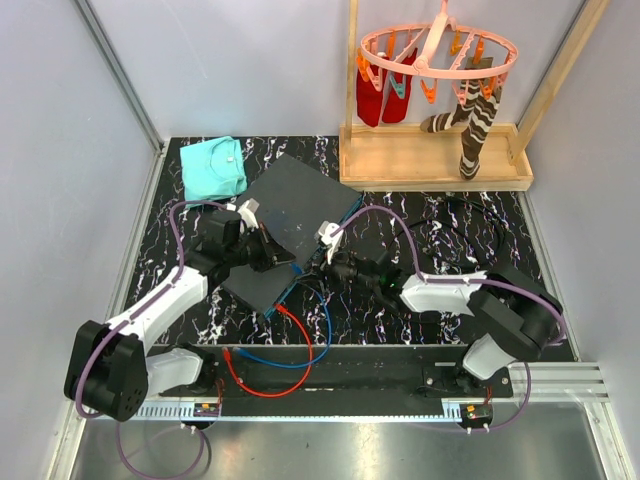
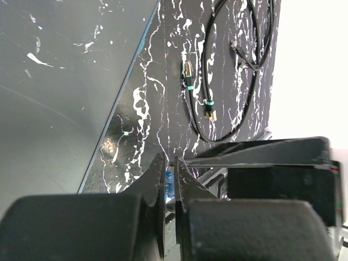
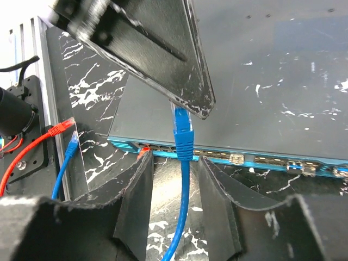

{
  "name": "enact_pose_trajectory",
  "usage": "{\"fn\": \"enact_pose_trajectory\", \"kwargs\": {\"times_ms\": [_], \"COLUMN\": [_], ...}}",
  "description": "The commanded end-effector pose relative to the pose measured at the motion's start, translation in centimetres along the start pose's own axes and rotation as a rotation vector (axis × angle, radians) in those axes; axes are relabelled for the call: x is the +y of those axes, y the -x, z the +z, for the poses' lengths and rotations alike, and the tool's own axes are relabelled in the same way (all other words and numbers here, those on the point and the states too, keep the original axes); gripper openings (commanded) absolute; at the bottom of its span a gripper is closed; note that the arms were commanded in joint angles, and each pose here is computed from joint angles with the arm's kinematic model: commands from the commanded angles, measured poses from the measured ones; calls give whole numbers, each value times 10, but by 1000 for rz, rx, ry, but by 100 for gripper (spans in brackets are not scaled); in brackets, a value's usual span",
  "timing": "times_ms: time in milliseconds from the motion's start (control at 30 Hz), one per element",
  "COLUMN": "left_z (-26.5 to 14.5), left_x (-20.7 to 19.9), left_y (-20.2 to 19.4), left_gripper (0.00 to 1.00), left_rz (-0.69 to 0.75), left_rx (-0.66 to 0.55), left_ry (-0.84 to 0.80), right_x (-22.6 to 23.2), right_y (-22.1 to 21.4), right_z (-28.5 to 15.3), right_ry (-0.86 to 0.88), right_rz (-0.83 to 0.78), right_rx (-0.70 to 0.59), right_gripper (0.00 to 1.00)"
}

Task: Insert the plug into the switch port
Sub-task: Pick up the connector from the center of the board.

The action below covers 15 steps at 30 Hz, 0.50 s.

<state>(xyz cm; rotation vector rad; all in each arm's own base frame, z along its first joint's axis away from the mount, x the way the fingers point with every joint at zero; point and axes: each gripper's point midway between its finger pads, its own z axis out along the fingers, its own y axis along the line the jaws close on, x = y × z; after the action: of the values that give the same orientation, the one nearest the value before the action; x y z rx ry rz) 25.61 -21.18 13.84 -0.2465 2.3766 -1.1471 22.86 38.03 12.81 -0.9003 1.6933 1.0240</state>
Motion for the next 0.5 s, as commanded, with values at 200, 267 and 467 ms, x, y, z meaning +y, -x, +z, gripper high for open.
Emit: {"fn": "enact_pose_trajectory", "kwargs": {"times_ms": [200,267,467], "left_z": [-9,-10,-11], "left_x": [-17,-17,-15], "left_y": [4,3,4], "left_gripper": [0,0,0], "left_rz": [54,57,62], "left_rx": [-26,-26,-25], "left_ry": [-79,-77,-63], "right_x": [1,1,5], "right_y": [38,41,44], "right_z": [16,16,14], "right_ry": [56,57,88], "right_rz": [-51,-53,-46], "right_rx": [-125,-132,-126], "right_gripper": [41,39,30]}}
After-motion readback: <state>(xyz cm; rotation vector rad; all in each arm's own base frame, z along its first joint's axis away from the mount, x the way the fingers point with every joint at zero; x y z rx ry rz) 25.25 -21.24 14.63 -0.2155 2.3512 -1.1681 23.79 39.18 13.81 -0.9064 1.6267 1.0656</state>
